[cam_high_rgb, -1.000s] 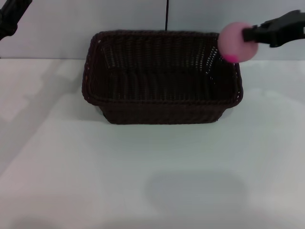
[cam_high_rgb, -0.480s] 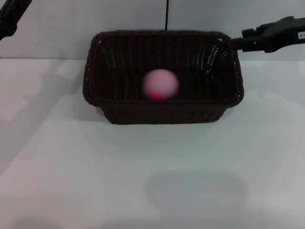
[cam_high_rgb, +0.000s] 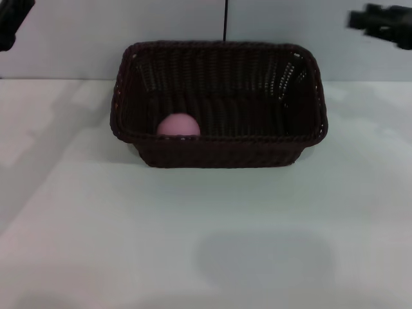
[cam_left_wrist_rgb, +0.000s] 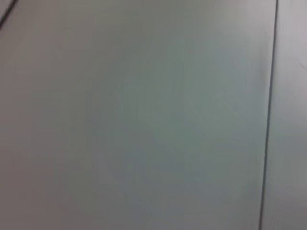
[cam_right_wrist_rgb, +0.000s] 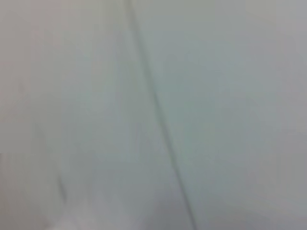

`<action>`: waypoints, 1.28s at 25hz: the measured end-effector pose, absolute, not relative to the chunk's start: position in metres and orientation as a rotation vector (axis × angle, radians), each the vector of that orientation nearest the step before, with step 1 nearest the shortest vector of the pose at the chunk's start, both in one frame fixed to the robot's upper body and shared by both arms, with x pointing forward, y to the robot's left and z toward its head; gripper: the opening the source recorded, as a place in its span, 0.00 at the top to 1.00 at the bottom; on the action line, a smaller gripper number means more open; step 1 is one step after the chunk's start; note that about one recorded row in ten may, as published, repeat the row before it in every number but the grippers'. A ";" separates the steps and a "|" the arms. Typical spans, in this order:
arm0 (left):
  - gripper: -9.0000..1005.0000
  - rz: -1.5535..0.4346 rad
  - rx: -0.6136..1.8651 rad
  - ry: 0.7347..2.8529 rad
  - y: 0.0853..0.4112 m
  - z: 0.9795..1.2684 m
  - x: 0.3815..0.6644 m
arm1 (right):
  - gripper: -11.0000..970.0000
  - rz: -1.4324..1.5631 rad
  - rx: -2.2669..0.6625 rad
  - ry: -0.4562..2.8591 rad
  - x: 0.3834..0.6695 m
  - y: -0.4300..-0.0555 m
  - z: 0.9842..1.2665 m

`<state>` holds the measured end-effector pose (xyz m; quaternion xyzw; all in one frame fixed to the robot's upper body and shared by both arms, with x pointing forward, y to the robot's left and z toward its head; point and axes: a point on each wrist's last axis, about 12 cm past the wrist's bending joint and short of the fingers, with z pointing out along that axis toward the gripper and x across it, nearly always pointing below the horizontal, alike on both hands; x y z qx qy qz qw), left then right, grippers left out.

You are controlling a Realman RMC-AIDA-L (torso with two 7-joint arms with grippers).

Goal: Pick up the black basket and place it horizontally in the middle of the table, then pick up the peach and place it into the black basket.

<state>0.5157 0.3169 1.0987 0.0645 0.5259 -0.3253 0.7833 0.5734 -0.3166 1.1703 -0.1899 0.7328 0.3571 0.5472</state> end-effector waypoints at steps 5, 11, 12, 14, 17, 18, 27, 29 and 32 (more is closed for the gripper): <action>0.20 -0.650 0.075 1.108 0.331 1.098 0.508 | 0.45 0.844 -0.113 1.461 0.539 -0.357 1.126; 0.20 -0.606 -0.014 1.079 0.347 1.092 0.497 | 0.45 0.642 0.109 1.253 0.505 -0.377 1.092; 0.20 -0.602 -0.023 1.079 0.348 1.091 0.495 | 0.45 0.590 0.141 1.219 0.500 -0.380 1.087; 0.20 -0.596 -0.034 1.081 0.350 1.090 0.493 | 0.45 0.527 0.180 1.184 0.494 -0.380 1.081; 0.20 -0.587 -0.043 1.085 0.352 1.088 0.491 | 0.45 0.463 0.231 1.153 0.490 -0.379 1.074; 0.20 -0.585 -0.048 1.087 0.353 1.087 0.490 | 0.45 0.463 0.231 1.153 0.490 -0.379 1.074; 0.20 -0.580 -0.060 1.081 0.354 1.085 0.482 | 0.45 0.434 0.260 1.141 0.491 -0.380 1.073; 0.20 -0.576 -0.064 1.070 0.356 1.085 0.480 | 0.45 0.425 0.270 1.134 0.491 -0.382 1.074; 0.20 -0.560 -0.096 1.063 0.360 1.082 0.475 | 0.45 0.420 0.276 1.128 0.492 -0.383 1.074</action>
